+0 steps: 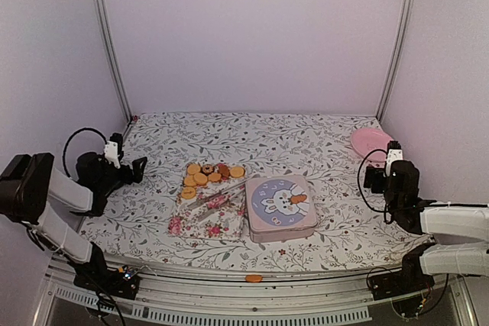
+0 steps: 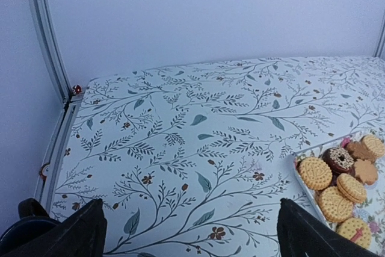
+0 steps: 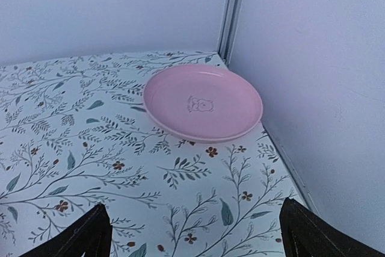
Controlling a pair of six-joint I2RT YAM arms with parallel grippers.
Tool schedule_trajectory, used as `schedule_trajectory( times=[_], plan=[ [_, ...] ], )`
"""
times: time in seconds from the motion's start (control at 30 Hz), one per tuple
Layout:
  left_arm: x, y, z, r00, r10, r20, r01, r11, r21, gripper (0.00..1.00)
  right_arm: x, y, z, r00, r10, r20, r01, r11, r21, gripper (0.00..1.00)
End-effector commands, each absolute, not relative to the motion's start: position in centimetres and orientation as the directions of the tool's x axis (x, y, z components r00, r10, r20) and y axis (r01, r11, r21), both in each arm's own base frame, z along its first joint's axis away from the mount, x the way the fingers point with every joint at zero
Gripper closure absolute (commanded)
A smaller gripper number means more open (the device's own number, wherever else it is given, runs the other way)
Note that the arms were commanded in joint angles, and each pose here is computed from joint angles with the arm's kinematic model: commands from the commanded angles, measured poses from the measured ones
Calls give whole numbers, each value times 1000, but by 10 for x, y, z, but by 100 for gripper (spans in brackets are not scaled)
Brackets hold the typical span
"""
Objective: Pack the cookies
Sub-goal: Reset both arms
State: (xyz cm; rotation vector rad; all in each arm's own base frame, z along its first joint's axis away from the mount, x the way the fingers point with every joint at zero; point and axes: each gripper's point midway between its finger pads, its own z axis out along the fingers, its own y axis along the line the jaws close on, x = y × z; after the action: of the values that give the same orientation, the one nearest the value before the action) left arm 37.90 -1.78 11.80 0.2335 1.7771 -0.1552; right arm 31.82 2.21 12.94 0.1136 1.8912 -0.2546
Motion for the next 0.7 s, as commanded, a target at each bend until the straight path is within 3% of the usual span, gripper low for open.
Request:
schedule_trajectory(
  times=[0.0, 0.07, 0.37, 0.67],
  plan=[
    [373, -19, 162, 26, 78, -997, 236, 968, 82, 1, 328, -1, 194, 4, -20, -1000, 268, 963, -18, 1],
    [354, -25, 169, 129, 90, -988, 246, 962, 120, 1, 334, -1, 192, 25, -10, -1000, 237, 971, -3, 1],
    [338, -41, 170, 166, 143, -976, 276, 943, 186, 1, 373, -6, 162, 3, -19, -1000, 95, 995, -19, 1],
    [314, -36, 180, 240, 141, -961, 212, 958, 193, 1, 381, -14, 157, -12, 12, -1000, 114, 993, 11, 1]
  ],
)
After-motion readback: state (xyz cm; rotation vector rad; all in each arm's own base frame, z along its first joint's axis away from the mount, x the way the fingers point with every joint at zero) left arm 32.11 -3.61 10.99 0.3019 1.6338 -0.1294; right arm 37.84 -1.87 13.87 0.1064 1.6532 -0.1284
